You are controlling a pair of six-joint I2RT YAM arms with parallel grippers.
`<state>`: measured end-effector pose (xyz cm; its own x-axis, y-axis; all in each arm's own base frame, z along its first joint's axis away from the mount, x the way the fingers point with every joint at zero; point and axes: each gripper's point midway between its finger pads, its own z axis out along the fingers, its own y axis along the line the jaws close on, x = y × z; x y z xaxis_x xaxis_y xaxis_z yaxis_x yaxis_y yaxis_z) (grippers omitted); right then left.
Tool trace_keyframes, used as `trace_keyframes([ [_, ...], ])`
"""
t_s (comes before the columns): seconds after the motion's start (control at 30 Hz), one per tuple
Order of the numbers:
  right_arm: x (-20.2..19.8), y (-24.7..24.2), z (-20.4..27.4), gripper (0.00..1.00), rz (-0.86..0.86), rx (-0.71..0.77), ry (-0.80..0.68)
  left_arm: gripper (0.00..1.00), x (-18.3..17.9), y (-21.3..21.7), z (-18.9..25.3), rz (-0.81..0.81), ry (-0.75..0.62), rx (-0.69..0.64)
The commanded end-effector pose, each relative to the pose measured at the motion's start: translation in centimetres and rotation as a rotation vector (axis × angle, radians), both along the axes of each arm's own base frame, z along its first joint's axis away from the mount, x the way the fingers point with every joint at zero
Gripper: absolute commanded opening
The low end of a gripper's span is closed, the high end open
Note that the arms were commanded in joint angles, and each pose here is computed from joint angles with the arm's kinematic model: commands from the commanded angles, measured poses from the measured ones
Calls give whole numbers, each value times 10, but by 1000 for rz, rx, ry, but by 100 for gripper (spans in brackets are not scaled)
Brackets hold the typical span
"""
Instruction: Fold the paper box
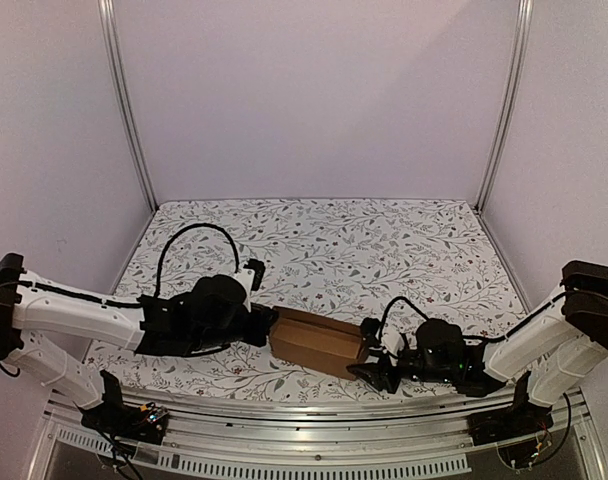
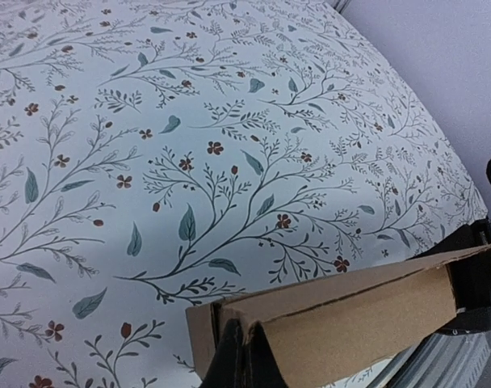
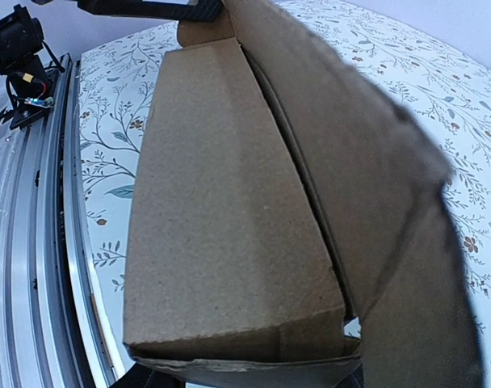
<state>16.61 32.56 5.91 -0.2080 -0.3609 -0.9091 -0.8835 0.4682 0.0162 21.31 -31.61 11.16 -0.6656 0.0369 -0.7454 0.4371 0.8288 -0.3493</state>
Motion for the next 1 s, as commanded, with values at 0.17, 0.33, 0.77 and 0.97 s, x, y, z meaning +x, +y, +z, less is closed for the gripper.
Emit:
trace_keyframes([
  [0.17,35,-20,17,68,-221,45,-37,0,-77,8,-83,-189,248,296],
  [0.33,36,-22,26,73,-234,61,-44,0,-79,6,-84,-193,237,346],
  [0.77,37,-54,40,88,-283,-57,-118,0,-75,1,-78,-192,197,432],
  [0.97,34,-76,54,91,-312,-92,-156,0,-72,0,-75,-192,181,455],
])
